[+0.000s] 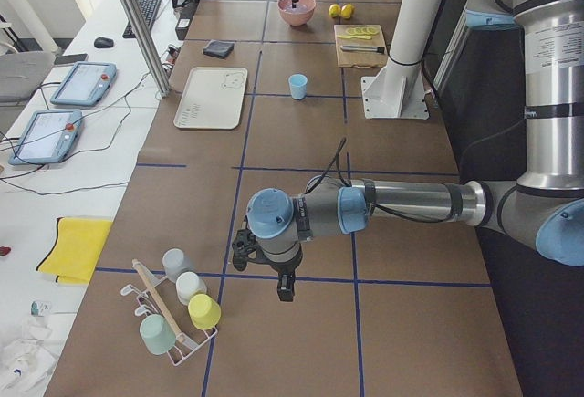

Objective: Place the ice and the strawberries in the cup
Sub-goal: 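Lower the right gripper into the ice and grasp a third cube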

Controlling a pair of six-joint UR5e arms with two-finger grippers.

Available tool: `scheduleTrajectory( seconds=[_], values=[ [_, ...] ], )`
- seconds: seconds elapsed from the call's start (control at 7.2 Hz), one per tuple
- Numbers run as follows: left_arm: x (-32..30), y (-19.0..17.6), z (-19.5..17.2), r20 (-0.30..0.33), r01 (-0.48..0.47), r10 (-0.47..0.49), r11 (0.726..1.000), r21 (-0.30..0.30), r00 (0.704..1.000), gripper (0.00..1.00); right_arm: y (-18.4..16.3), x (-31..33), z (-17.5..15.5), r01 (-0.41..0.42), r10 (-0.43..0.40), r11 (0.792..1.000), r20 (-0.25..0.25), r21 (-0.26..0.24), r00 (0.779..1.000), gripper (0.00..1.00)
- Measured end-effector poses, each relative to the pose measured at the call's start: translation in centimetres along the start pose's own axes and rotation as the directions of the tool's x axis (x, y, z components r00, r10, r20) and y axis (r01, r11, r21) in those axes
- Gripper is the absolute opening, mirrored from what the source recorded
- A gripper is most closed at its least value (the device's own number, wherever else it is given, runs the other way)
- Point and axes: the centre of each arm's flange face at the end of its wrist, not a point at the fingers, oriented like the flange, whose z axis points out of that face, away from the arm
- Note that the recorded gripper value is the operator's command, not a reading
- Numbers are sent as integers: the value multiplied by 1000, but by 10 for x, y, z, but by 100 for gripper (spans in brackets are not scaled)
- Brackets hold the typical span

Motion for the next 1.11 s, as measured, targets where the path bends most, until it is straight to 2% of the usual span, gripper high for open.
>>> scheduleTrajectory(
  seconds=[1.11],
  values=[
    [0, 0, 0, 0, -2, 2, 1000, 2, 1000, 100, 0, 0, 5, -3, 3, 1000, 5, -11, 1000, 78]
  ],
)
